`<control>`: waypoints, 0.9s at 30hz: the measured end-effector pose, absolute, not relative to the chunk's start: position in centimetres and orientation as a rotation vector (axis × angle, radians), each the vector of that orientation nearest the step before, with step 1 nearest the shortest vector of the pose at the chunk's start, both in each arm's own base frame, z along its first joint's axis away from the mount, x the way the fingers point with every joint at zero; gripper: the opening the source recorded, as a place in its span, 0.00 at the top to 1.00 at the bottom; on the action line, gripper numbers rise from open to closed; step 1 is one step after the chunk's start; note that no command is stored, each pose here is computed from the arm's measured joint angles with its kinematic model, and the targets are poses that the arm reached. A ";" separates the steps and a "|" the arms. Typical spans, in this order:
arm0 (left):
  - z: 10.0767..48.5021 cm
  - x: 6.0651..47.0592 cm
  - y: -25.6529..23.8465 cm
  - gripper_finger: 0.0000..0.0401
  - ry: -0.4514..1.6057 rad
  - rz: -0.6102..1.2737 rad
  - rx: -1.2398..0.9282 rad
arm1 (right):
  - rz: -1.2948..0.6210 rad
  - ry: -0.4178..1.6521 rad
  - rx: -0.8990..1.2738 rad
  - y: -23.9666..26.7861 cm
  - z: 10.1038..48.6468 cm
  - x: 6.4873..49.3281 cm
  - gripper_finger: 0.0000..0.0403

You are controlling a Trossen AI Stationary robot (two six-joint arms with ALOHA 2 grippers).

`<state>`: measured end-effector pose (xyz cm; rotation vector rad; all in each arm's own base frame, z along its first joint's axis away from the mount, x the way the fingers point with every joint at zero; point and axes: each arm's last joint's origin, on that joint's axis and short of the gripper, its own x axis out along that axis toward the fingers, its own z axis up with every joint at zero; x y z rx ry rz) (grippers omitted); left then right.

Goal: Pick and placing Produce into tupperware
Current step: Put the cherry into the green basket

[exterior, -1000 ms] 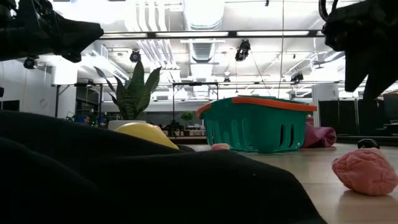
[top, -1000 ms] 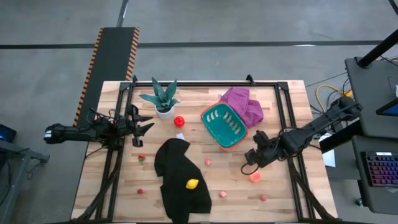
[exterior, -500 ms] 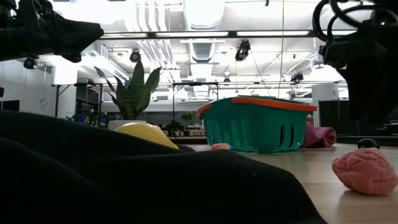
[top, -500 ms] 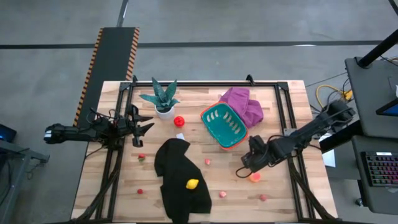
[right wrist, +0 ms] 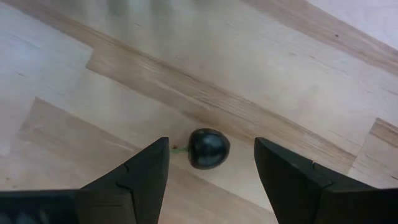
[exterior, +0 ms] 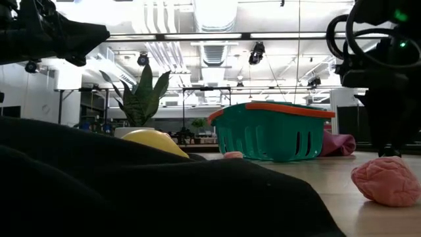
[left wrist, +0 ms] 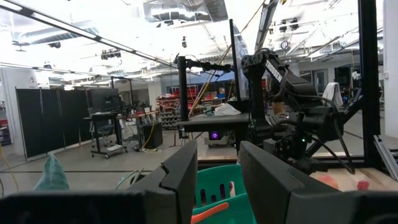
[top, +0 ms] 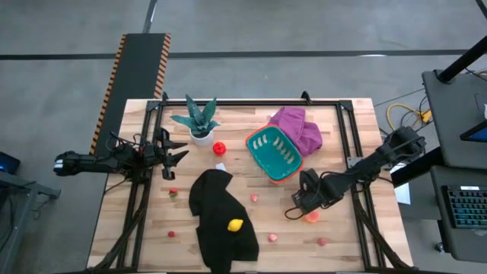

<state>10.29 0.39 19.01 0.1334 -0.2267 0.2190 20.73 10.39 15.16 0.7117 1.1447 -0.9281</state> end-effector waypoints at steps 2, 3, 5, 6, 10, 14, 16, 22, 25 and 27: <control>19.0 10.3 0.4 0.73 -0.227 0.219 0.133 | -0.935 1.150 0.704 10.4 14.9 20.8 0.44; 19.0 10.3 0.4 0.73 -0.227 0.219 0.133 | -0.937 1.152 0.702 10.4 14.9 20.8 0.44; 19.0 10.3 0.4 0.73 -0.227 0.219 0.133 | -0.941 1.155 0.697 10.4 14.7 20.8 0.44; 19.0 10.3 0.4 0.73 -0.227 0.219 0.133 | -0.945 1.158 0.693 10.5 14.6 20.9 0.44; 19.0 10.3 0.4 0.73 -0.220 0.218 0.134 | -0.951 1.163 0.685 10.5 14.2 21.0 0.44; 18.9 10.4 0.4 0.73 -0.216 0.218 0.135 | -0.954 1.165 0.682 10.5 14.1 21.0 0.44; 18.9 10.4 0.4 0.73 -0.216 0.219 0.135 | -0.955 1.166 0.681 10.6 14.0 21.0 0.44; 18.9 10.4 0.4 0.73 -0.213 0.218 0.135 | -0.951 1.155 0.683 10.6 14.0 21.1 0.44; 18.9 10.4 0.4 0.73 -0.214 0.218 0.135 | -0.950 1.153 0.685 10.6 14.0 21.1 0.44; 18.9 10.4 0.4 0.73 -0.214 0.219 0.135 | -0.948 1.151 0.686 10.6 14.0 21.2 0.44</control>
